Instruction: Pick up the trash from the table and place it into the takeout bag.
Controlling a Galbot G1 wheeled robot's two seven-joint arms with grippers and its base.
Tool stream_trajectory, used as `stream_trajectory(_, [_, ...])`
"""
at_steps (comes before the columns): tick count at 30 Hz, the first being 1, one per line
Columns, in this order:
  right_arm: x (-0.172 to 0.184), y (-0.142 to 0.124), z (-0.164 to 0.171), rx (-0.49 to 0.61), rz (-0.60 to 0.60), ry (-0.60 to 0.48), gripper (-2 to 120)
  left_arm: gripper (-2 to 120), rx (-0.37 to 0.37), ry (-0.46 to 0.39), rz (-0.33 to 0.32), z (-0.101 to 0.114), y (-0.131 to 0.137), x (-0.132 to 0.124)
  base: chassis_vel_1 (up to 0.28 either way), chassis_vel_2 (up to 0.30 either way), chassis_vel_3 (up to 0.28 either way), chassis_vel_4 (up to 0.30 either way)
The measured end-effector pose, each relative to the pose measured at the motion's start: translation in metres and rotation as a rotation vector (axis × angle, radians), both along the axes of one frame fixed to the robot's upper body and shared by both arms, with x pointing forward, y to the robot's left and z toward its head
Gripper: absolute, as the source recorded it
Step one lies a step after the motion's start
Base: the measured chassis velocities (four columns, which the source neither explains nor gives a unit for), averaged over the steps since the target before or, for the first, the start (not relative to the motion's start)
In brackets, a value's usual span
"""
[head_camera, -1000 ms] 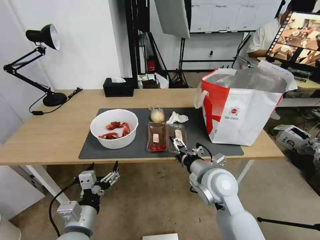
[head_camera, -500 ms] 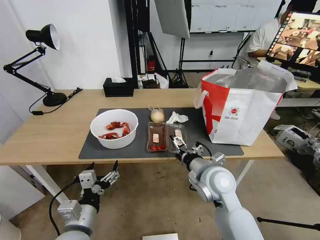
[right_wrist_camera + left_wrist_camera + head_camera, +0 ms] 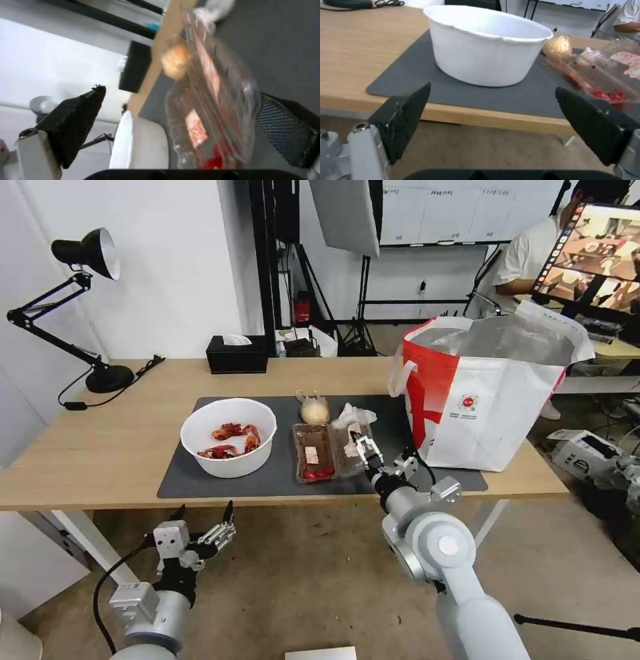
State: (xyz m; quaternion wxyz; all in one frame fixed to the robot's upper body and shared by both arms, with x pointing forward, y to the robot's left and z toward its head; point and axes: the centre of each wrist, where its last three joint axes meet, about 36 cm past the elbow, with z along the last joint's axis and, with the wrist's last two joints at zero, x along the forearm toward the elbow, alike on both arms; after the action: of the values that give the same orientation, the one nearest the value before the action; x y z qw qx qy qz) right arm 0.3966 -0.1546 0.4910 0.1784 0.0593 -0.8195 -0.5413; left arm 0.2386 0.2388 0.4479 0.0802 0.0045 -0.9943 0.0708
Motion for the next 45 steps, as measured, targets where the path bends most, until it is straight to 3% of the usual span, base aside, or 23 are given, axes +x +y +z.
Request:
stream_trajectory(9, [0.016,0.001,0.003,-0.038,0.055,-0.084,100,100,-0.005,0.000,0.005,-0.001,-0.001,-0.001,0.000,0.000,0.000,0.000])
stream_trajectory(23, [0.036,0.037,-0.002,-0.002,0.222,-0.020,100,100,0.000,-0.002,0.032,-0.001,0.000,-0.005,0.000,0.000,0.000,0.000])
stream_trajectory(25, [0.042,0.045,-0.002,-0.007,0.254,0.042,100,100,0.000,-0.001,0.035,-0.001,0.000,-0.005,0.000,0.000,0.000,0.000])
stream_trajectory(39, [0.048,0.043,0.001,-0.019,0.261,0.074,100,100,0.007,-0.010,0.032,0.002,0.001,-0.005,0.000,0.000,0.000,0.000])
stream_trajectory(43, [0.047,0.040,0.004,-0.017,0.263,0.044,100,100,0.008,-0.013,0.032,0.003,0.002,-0.004,0.000,0.000,0.000,0.000])
stream_trajectory(45, [0.046,0.035,0.008,-0.112,0.286,-0.083,100,100,0.011,-0.016,0.029,0.004,0.003,-0.004,0.000,0.000,0.000,0.000])
